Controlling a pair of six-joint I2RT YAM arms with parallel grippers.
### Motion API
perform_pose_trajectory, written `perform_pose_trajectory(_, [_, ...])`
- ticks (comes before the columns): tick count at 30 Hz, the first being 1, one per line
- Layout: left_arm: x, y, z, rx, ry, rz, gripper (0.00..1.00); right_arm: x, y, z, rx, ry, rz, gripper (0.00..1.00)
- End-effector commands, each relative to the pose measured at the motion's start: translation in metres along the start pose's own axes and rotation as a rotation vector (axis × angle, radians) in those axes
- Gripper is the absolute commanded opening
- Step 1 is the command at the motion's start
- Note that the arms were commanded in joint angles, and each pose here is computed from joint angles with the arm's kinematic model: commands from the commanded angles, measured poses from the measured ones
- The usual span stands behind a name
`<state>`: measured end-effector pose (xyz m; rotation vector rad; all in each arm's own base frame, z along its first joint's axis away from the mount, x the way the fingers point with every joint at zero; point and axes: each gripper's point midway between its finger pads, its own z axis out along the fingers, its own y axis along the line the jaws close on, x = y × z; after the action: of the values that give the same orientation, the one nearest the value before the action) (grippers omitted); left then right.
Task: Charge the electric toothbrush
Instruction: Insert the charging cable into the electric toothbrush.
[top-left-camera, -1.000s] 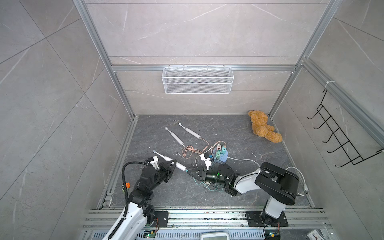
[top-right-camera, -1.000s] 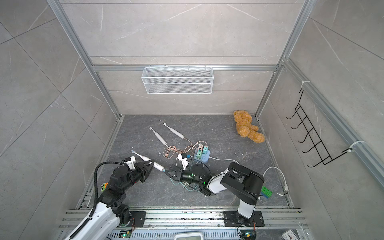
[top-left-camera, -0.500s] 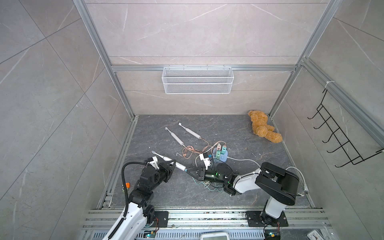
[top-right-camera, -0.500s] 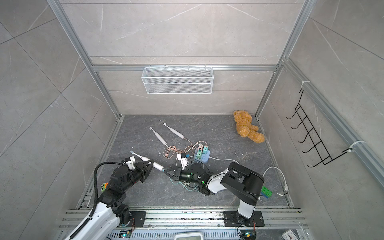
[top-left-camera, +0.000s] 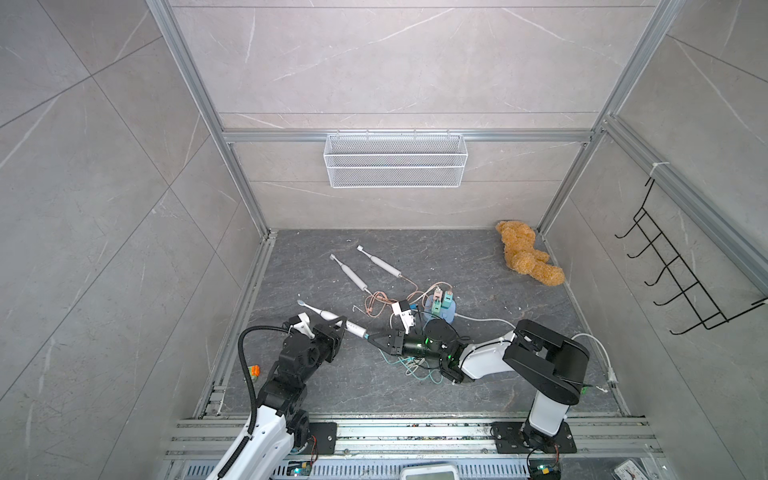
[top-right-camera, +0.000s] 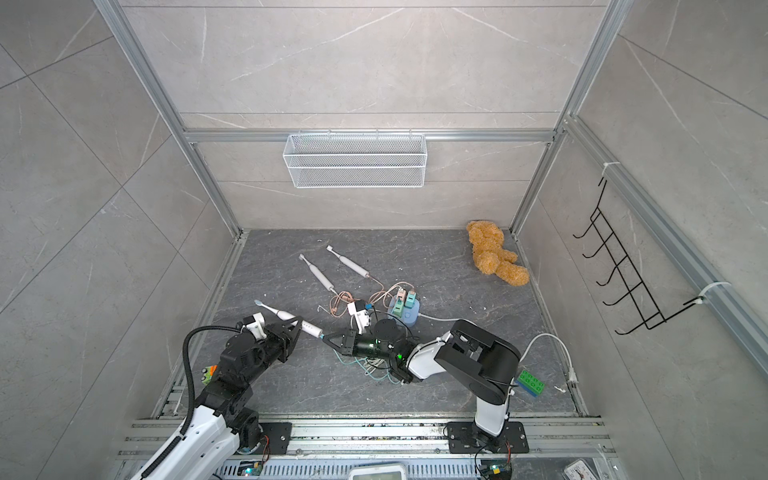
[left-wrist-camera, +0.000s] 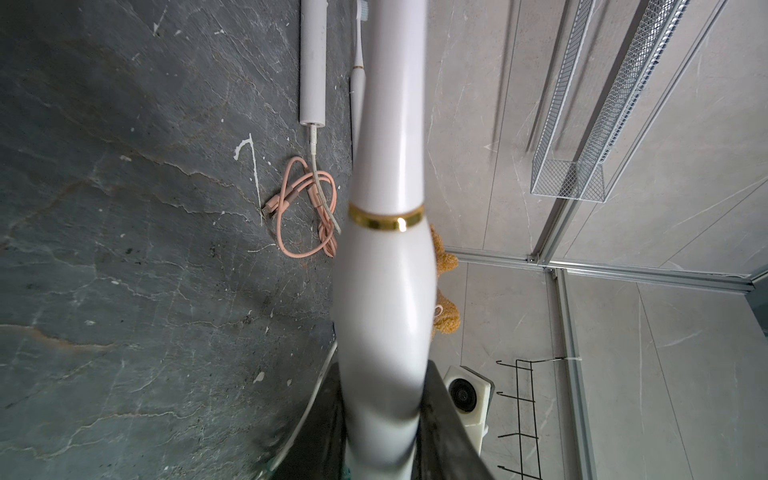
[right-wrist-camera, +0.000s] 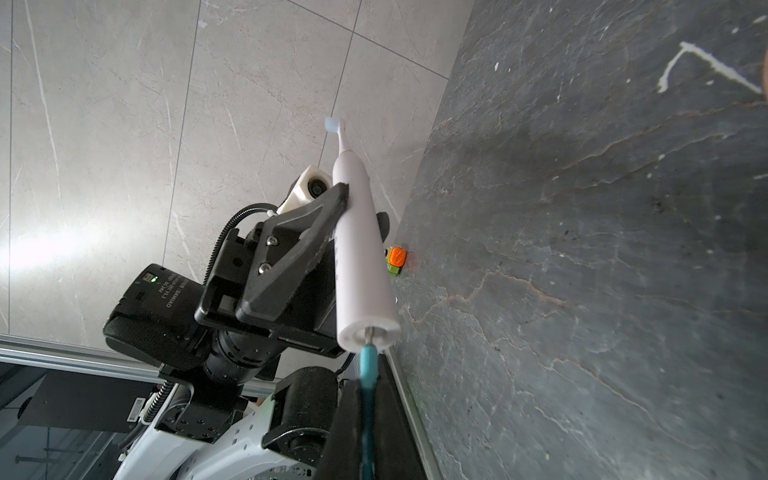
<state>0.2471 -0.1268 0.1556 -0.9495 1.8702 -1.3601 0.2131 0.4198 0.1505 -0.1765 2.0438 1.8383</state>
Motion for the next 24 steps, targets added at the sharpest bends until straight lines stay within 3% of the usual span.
perform_pose_trajectory(1, [0.053, -0.016, -0.007, 0.08, 0.273, 0.009, 0.0, -0.027, 0.025, 0.011, -0.082, -0.079, -0.025, 0.0])
perform_pose_trajectory(8, [0.061, -0.01, -0.005, 0.071, 0.29, 0.02, 0.0, -0.025, 0.038, 0.021, -0.143, -0.031, -0.031, 0.0])
perform_pose_trajectory(24, [0.075, -0.008, -0.002, 0.068, 0.315, 0.048, 0.0, -0.033, 0.067, 0.014, -0.25, -0.066, -0.123, 0.0])
